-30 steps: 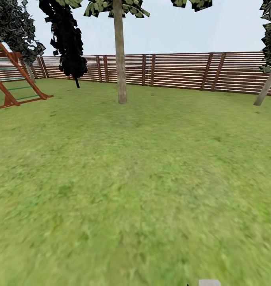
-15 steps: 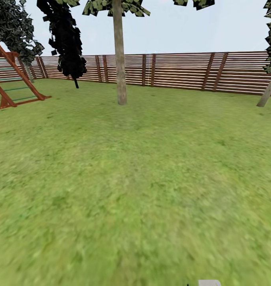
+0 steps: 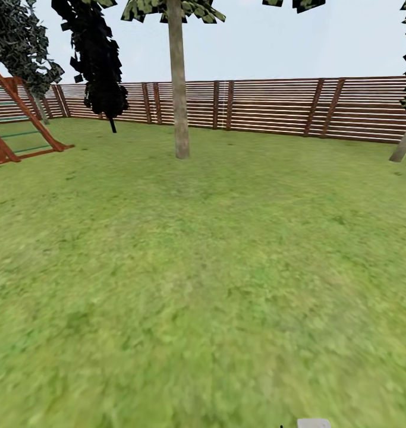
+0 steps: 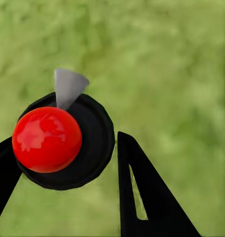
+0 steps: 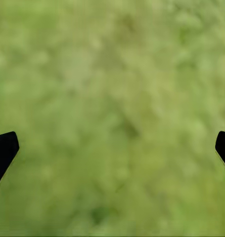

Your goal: In the garden, pick up the pesticide atomizer on the floor and spray pesticide onto both trees until each tree trunk is fully covered.

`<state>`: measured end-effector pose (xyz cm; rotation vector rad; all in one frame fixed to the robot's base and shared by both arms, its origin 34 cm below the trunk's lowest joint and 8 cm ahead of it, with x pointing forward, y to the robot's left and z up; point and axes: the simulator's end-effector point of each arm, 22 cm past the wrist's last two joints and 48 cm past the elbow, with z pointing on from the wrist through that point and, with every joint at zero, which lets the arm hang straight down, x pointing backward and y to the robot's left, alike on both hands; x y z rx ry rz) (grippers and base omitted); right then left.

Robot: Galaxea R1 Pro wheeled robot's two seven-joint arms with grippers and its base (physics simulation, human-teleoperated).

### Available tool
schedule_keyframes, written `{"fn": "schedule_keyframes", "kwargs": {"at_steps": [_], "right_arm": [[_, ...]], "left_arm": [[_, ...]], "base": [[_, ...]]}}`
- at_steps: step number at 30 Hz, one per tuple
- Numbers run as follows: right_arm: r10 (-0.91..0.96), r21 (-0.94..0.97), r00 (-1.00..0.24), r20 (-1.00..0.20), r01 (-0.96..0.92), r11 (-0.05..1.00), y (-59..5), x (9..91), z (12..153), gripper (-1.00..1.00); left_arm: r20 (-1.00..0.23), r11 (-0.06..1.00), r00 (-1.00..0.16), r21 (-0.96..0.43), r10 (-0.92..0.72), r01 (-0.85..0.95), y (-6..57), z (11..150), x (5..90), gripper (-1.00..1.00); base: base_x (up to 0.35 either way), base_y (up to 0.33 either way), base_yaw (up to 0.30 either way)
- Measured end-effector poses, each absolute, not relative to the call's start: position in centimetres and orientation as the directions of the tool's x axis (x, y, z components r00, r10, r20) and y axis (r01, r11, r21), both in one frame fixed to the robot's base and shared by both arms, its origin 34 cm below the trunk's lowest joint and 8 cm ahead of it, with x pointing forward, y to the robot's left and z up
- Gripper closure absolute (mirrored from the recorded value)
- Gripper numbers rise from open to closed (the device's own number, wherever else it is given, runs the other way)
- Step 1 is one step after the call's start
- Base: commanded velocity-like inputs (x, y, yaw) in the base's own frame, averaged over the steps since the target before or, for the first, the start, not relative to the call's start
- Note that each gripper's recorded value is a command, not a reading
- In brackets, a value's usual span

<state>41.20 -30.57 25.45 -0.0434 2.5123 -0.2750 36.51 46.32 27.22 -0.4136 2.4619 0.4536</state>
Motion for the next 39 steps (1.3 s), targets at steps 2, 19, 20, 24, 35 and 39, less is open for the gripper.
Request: {"fn": "schedule_keyframes", "kwargs": {"at_steps": [2,19,20,24,35,39], "right_arm": [[-0.094,-0.206,-0.817,-0.569,0.032,0.978,-30.57,41.19,25.45,-1.00],[-0.094,-0.207,-0.817,-0.569,0.032,0.978,-30.58,41.19,25.45,-1.00],[-0.094,-0.207,-0.817,-0.569,0.032,0.978,-30.58,41.19,25.45,-1.00],[-0.094,-0.207,-0.817,-0.569,0.032,0.978,-30.58,41.19,25.45,-1.00],[-0.094,-0.206,-0.817,-0.569,0.032,0.978,-30.57,41.19,25.45,-1.00],[-0.094,-0.206,-0.817,-0.569,0.032,0.978,-30.57,41.19,25.45,-1.00]], "left_arm": [[-0.605,0.893,-0.774,0.224,-0.186,-0.390,46.33,27.22,36.53,1.00],[-0.605,0.894,-0.774,0.223,-0.185,-0.388,46.31,27.24,36.58,1.00],[-0.605,0.894,-0.774,0.223,-0.185,-0.388,46.31,27.24,36.58,1.00],[-0.605,0.894,-0.774,0.224,-0.185,-0.388,46.32,27.24,36.57,1.00],[-0.605,0.894,-0.774,0.224,-0.185,-0.389,46.33,27.24,36.57,1.00],[-0.605,0.894,-0.774,0.224,-0.185,-0.389,46.32,27.24,36.57,1.00]], "base": [[0.338,0.000,0.000],[0.338,0.000,0.000],[0.338,0.000,0.000],[0.338,0.000,0.000],[0.338,0.000,0.000],[0.338,0.000,0.000]]}}
